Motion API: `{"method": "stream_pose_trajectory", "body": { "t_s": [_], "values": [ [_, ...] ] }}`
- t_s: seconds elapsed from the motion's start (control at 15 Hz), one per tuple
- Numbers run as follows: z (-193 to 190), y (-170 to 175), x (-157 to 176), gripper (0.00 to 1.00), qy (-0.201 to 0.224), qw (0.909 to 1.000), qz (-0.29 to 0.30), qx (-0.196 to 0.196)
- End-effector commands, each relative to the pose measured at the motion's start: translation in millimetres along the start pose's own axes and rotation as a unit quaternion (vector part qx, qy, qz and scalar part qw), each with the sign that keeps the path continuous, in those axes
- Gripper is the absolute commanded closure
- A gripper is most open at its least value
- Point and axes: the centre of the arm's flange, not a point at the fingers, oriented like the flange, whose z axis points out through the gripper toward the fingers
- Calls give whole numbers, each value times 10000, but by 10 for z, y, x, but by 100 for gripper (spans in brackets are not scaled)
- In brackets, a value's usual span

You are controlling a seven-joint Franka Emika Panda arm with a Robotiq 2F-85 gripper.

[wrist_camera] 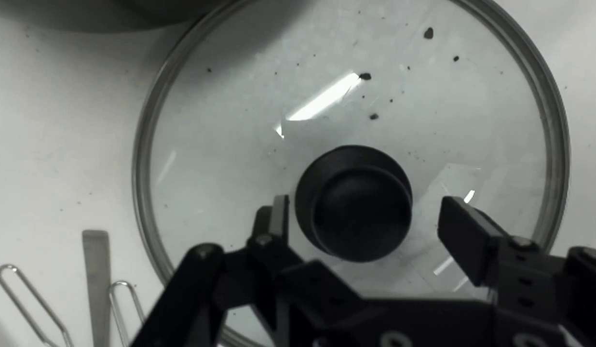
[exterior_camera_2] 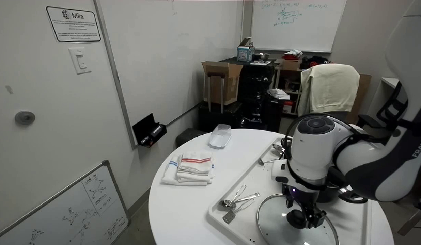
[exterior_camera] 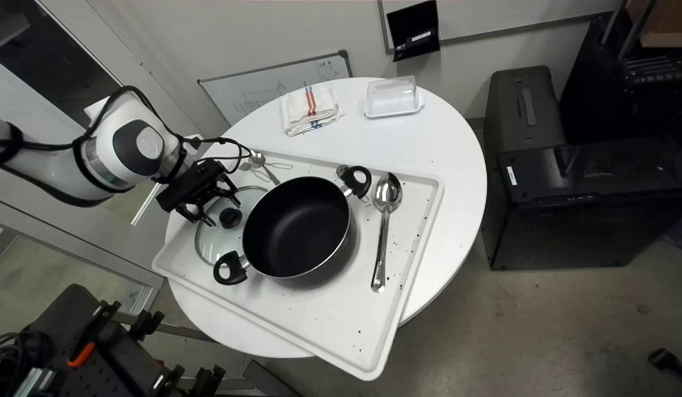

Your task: Move the lid to the tray

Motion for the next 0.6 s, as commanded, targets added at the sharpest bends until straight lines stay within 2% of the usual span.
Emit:
{"method": "stream_pose_trajectory", "body": {
  "t_s": [0.0,0.53],
  "values": [
    [-241,-88,-113,0,137,9999,-49,20],
    [-701,-258,-370,0,428,9985,-273,200]
  ]
}}
